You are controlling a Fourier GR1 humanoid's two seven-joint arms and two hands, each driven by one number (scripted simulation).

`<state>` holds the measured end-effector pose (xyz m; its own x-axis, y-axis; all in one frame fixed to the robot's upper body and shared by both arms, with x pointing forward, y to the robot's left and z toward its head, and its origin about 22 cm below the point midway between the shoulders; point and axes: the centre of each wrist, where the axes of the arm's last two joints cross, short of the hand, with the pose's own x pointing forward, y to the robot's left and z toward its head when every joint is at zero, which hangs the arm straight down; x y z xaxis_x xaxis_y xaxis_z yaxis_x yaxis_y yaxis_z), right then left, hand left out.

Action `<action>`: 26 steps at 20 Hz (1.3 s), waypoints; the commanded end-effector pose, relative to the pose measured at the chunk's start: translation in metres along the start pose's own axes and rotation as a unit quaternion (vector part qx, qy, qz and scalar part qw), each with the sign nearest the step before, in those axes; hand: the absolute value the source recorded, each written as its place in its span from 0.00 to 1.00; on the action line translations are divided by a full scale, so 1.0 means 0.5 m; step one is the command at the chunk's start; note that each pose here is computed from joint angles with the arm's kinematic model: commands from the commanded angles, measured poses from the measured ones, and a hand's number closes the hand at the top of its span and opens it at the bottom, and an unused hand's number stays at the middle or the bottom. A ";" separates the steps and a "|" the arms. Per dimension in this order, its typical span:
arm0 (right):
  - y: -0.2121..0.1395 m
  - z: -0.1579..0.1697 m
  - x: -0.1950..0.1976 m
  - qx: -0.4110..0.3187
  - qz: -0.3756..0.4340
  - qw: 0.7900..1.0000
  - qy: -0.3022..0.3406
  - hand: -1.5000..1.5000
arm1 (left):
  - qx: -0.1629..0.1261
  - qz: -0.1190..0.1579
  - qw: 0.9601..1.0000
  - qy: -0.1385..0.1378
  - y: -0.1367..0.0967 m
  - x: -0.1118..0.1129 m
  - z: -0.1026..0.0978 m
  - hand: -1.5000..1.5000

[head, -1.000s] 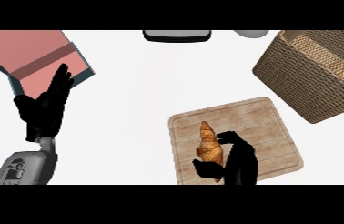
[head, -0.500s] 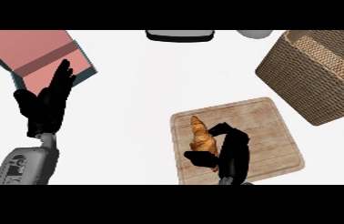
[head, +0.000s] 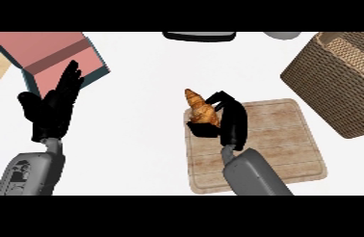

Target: Pick the croissant from the cutting board and place it in the basket

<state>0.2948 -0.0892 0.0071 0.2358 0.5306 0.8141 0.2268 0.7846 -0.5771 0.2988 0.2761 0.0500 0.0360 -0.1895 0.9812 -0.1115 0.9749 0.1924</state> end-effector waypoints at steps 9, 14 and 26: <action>-0.023 -0.099 0.206 -0.094 -0.065 0.987 -0.111 1.00 | 0.018 -0.004 1.000 0.009 0.039 0.004 0.004 0.50; -0.091 -0.133 0.262 -0.130 -0.060 0.987 -0.079 1.00 | 0.028 -0.004 1.000 0.008 0.045 0.010 -0.002 0.50; -0.294 -0.286 0.347 -0.234 -0.087 0.968 -0.041 1.00 | 0.022 -0.010 1.000 0.010 0.030 0.000 -0.005 0.50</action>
<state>0.4235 -0.1296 0.1983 0.0527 0.4526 0.8902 0.6266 0.6791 -0.3824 0.2954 0.2891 0.0462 0.0573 -0.1924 0.9796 -0.1503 0.9684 0.1990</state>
